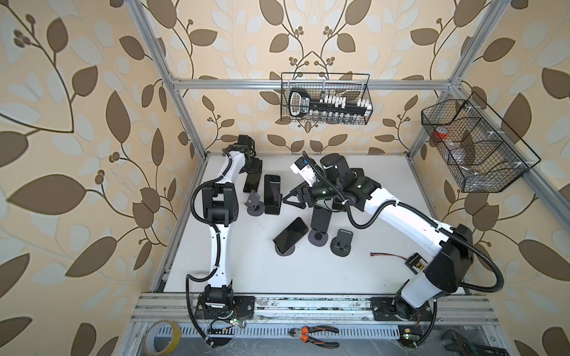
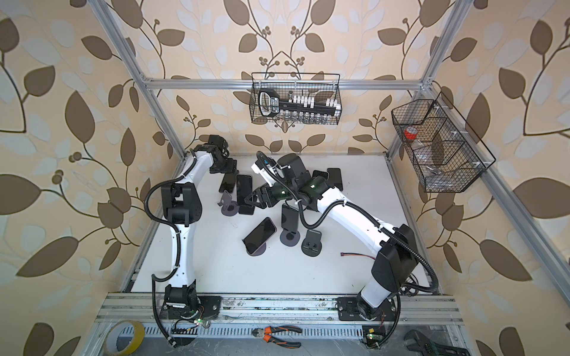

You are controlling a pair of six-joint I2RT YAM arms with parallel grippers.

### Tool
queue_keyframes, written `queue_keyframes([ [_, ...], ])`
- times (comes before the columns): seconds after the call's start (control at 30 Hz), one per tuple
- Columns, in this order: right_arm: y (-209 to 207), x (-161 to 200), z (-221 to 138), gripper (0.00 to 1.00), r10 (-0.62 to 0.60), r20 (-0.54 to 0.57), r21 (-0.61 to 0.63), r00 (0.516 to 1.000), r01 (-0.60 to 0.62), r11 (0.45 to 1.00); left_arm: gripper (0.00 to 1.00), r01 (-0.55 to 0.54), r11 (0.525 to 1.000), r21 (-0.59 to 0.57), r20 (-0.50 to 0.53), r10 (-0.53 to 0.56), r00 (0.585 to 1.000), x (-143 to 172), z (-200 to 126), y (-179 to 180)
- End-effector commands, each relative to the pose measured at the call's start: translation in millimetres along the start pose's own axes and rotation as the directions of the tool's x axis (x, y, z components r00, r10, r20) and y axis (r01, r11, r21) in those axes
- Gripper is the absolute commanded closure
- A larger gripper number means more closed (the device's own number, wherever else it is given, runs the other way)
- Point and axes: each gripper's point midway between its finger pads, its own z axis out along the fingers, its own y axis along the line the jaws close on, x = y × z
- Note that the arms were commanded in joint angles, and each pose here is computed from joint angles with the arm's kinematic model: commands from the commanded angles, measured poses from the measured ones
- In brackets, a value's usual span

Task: Remove the phone from the phone stand
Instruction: Place the phone at the top-left of the table.

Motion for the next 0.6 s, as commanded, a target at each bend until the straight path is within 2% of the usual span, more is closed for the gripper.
queue_keyframes([
  [0.0, 19, -16, -16, 0.34, -0.03, 0.042, -0.003, 0.999, 0.031, 1.0, 0.18, 0.01, 0.999, 0.043, 0.091, -0.014, 0.996, -23, -50, -12],
  [0.27, 41, -22, -18, 0.34, -0.057, 0.05, 0.013, 0.997, 0.057, 0.998, 0.18, 0.013, 0.997, 0.077, 0.171, -0.026, 0.985, -35, -102, -18],
  [0.57, 51, -26, -20, 0.34, -0.031, 0.054, 0.062, 0.998, 0.028, 0.998, 0.19, 0.003, 0.991, 0.135, 0.279, -0.041, 0.959, -34, -181, -34],
])
